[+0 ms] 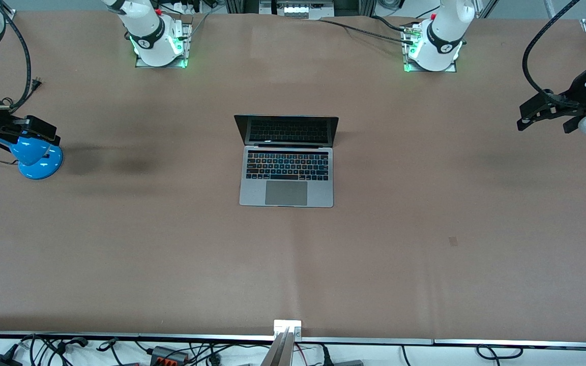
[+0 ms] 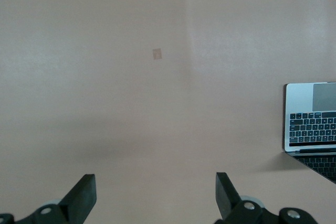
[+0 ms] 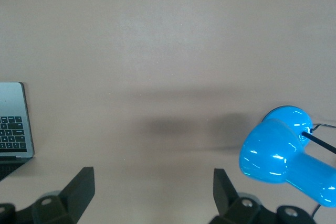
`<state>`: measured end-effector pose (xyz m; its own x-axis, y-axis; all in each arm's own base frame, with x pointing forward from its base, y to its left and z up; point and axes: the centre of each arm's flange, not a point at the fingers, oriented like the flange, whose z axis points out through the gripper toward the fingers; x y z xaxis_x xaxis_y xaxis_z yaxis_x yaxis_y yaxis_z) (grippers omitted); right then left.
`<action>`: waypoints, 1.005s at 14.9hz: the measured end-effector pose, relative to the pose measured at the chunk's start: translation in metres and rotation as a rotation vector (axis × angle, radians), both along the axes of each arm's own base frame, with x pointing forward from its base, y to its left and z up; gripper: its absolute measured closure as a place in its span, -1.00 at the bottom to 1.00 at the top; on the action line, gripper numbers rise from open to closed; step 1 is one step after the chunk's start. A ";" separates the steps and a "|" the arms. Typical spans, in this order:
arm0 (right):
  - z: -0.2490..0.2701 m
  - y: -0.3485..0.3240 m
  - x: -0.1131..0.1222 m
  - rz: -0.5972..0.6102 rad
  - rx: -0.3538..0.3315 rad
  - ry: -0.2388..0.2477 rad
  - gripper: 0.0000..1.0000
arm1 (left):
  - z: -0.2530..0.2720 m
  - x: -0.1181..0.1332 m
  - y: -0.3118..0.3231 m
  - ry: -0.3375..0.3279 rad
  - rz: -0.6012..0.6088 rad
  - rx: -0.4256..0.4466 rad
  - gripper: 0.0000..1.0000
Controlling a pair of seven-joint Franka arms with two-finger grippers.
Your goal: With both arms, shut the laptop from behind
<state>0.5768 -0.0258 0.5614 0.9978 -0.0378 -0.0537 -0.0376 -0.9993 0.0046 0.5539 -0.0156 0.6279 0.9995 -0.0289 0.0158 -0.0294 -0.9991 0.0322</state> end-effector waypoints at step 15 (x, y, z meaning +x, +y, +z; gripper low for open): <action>-0.005 0.001 0.005 0.003 0.000 -0.012 -0.64 | -0.040 0.001 -0.001 0.186 -0.006 0.003 -1.00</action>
